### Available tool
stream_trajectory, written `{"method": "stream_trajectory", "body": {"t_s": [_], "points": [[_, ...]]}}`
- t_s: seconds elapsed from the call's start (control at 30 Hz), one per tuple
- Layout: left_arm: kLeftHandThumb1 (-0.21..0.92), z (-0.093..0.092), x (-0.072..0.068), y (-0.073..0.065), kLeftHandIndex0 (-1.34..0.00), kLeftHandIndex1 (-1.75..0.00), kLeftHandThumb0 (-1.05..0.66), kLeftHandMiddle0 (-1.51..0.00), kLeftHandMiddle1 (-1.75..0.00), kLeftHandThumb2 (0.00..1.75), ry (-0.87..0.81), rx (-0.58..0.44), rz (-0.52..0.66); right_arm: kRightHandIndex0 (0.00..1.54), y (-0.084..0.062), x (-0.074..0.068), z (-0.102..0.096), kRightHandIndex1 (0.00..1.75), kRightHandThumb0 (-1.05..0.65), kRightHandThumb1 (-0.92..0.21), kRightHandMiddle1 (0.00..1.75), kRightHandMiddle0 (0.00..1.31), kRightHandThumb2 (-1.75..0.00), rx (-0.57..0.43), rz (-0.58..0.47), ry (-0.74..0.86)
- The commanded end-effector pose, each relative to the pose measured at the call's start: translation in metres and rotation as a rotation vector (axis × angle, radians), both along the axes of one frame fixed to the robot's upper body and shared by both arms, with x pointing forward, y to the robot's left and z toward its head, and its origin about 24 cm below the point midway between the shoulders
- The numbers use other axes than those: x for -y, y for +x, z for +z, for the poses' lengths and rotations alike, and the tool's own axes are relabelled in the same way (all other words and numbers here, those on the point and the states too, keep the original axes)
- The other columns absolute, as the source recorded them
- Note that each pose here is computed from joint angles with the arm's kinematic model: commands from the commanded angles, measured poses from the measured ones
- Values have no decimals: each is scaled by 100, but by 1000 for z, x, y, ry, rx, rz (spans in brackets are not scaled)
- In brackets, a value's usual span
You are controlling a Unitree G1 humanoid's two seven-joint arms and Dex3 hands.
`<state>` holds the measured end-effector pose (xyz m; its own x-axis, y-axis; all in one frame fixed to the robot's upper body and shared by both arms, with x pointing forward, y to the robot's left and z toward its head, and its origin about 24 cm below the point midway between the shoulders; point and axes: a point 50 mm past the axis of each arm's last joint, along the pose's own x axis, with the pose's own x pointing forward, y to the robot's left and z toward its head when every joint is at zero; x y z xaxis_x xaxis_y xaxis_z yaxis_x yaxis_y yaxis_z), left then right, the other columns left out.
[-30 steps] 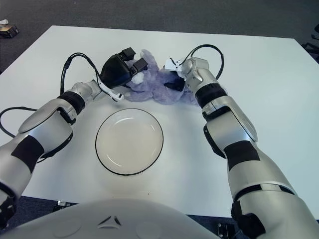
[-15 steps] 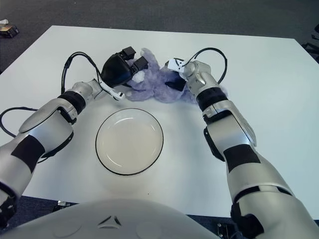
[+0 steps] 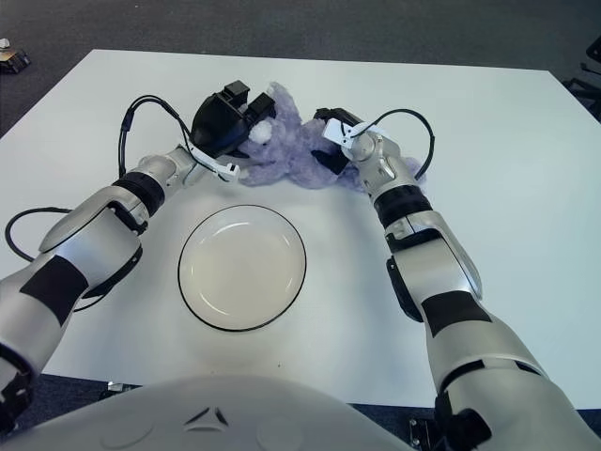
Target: Put the doll into the plate.
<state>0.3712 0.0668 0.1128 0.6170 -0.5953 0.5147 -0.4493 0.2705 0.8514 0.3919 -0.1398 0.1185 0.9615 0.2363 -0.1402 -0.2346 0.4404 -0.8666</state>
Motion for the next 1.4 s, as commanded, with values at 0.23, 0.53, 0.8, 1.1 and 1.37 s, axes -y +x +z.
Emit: {"method": "stream_trajectory", "body": {"t_s": [0.23, 0.53, 0.8, 1.1, 1.37], "points": [[88, -3, -22, 6, -19, -174, -31, -18, -149, 59, -174, -104, 141, 92, -10, 23, -9, 162, 0, 6, 175, 68, -170, 170, -78, -80], [92, -1, -28, 8, -1, -115, -70, -1, -121, 83, -307, -196, 161, 86, -11, 24, -1, 168, 0, 2, 175, 66, -168, 296, -110, -58], [92, 1, -30, 8, 0, -86, -79, 0, -97, 84, -494, -325, 131, 83, -11, 25, 4, 169, 0, -2, 175, 62, -164, 398, -160, -4], [92, 10, -29, 7, 0, -55, -83, 0, -62, 83, -644, -431, 58, 90, -12, 25, 9, 161, 0, 2, 175, 64, -166, 418, -187, 42], [92, 19, -29, 4, 0, -37, -91, 0, -37, 73, -824, -539, -54, 91, -13, 24, 12, 159, 0, 3, 175, 65, -166, 458, -198, 43]]}}
